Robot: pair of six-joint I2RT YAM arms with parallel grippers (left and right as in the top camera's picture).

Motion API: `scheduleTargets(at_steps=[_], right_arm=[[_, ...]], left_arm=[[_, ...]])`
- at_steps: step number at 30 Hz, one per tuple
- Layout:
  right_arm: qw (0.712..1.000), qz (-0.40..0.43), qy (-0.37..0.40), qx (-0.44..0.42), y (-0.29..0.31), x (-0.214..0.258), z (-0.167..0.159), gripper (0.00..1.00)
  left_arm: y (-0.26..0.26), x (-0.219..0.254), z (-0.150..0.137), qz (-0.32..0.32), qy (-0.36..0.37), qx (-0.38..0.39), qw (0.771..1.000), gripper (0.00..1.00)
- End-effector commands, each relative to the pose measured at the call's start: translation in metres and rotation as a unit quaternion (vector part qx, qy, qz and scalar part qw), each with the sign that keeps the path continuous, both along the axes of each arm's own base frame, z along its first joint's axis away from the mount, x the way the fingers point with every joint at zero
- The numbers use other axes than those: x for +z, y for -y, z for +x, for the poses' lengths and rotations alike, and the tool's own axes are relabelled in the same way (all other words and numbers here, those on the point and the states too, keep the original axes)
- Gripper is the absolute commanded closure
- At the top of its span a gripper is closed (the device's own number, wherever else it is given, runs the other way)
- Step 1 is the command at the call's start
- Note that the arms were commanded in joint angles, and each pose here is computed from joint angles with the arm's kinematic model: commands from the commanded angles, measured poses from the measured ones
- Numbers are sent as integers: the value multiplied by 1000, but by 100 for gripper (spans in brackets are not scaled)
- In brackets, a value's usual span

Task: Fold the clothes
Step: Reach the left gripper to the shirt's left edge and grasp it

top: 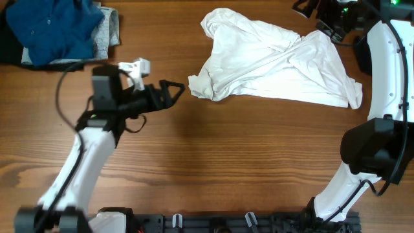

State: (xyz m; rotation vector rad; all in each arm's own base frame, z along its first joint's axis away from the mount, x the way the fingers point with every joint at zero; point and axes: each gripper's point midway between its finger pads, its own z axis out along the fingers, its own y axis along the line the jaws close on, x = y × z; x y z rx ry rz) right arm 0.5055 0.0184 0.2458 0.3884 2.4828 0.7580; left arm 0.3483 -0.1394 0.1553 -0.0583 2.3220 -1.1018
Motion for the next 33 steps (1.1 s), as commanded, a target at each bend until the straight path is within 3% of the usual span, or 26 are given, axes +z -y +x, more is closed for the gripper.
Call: scheduleTargets(at_steps=[1, 5, 12, 15, 17, 19, 23, 26, 33], right_arm=[[1000, -6, -10, -2, 0, -10, 2, 0], [1000, -5, -17, -2, 0, -14, 1, 0], [1000, -20, -21, 3, 2, -18, -1, 0], [999, -28, -23, -3, 5, -19, -1, 0], [999, -30, -23, -4, 6, -20, -1, 0], [999, -30, -23, -3, 5, -20, -1, 0], [999, -31, -23, -3, 5, -20, -1, 0], [999, -32, -24, -3, 5, -20, -1, 0], [999, -44, -30, -11, 10, -23, -3, 0]], left_arm=[[39, -8, 2, -18, -9, -36, 999, 0], [37, -41, 21, 39, -55, 78, 995, 1], [12, -79, 8, 103, -126, 132, 978, 0], [6, -82, 9, 104, -131, 139, 976, 2], [6, -82, 9, 106, -127, 135, 977, 16], [7, -83, 11, 106, -126, 134, 977, 20], [11, -92, 17, 102, -125, 130, 978, 19], [20, -96, 22, 85, -122, 116, 982, 13], [27, -96, 40, 45, -113, 137, 983, 18]])
